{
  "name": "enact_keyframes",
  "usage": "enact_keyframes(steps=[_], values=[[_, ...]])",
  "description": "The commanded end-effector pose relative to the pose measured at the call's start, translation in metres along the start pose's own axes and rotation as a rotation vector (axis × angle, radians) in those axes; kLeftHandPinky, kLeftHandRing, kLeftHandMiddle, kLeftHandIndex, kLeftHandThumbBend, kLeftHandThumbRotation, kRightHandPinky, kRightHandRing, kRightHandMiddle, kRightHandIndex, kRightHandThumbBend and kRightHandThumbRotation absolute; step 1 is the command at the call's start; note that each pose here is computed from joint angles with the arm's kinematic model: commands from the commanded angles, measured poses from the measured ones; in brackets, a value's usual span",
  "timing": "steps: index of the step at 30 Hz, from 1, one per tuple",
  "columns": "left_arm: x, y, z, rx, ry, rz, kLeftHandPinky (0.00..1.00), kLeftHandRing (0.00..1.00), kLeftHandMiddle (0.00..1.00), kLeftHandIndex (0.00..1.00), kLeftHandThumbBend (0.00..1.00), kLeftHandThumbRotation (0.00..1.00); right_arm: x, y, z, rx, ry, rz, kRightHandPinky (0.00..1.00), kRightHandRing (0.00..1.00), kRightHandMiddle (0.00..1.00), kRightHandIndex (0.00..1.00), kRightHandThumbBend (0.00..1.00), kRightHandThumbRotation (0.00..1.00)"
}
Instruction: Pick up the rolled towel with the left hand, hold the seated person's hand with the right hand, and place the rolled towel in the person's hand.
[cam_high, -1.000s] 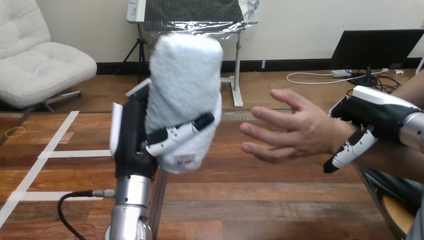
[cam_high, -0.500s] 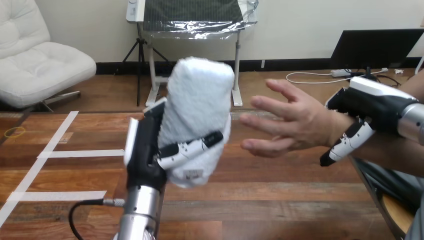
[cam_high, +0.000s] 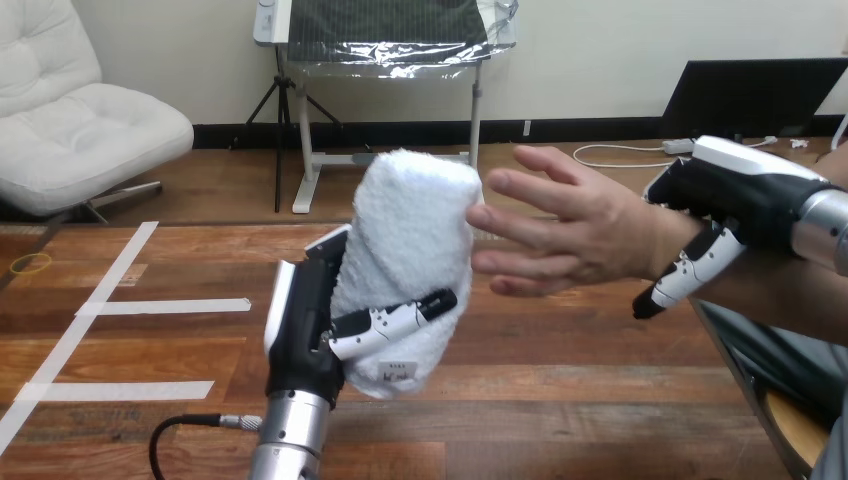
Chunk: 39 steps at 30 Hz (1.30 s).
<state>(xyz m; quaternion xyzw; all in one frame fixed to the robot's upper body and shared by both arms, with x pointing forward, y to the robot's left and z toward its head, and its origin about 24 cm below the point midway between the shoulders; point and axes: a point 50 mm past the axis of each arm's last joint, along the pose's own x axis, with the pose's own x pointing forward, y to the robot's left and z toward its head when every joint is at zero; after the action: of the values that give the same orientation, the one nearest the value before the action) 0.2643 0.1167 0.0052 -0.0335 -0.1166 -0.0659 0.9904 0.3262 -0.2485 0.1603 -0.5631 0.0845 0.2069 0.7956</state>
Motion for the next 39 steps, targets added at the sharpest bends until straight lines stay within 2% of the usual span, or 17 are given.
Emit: enact_keyframes(steps=[1, 14, 32, 39], values=[[0.03, -0.023, 0.025, -0.025, -0.153, -0.052, 0.28, 0.33, 0.39, 0.4, 0.6, 0.0, -0.003, -0.031, 0.021, -0.042, -0.063, -0.104, 0.21, 0.29, 0.35, 0.37, 0.94, 0.07], [0.027, -0.036, 0.023, -0.053, -0.147, -0.101, 0.29, 0.34, 0.39, 0.41, 0.59, 0.0, -0.001, -0.036, 0.027, -0.036, -0.069, -0.105, 0.19, 0.27, 0.34, 0.36, 0.94, 0.05], [0.024, -0.059, 0.023, -0.082, -0.151, -0.158, 0.3, 0.35, 0.39, 0.41, 0.62, 0.0, 0.004, -0.038, 0.035, -0.054, -0.057, -0.098, 0.23, 0.31, 0.38, 0.38, 0.94, 0.05], [0.025, -0.069, 0.025, -0.092, -0.156, -0.184, 0.3, 0.35, 0.39, 0.41, 0.6, 0.0, 0.006, -0.037, 0.038, -0.063, -0.055, -0.095, 0.24, 0.32, 0.39, 0.39, 0.94, 0.06]])
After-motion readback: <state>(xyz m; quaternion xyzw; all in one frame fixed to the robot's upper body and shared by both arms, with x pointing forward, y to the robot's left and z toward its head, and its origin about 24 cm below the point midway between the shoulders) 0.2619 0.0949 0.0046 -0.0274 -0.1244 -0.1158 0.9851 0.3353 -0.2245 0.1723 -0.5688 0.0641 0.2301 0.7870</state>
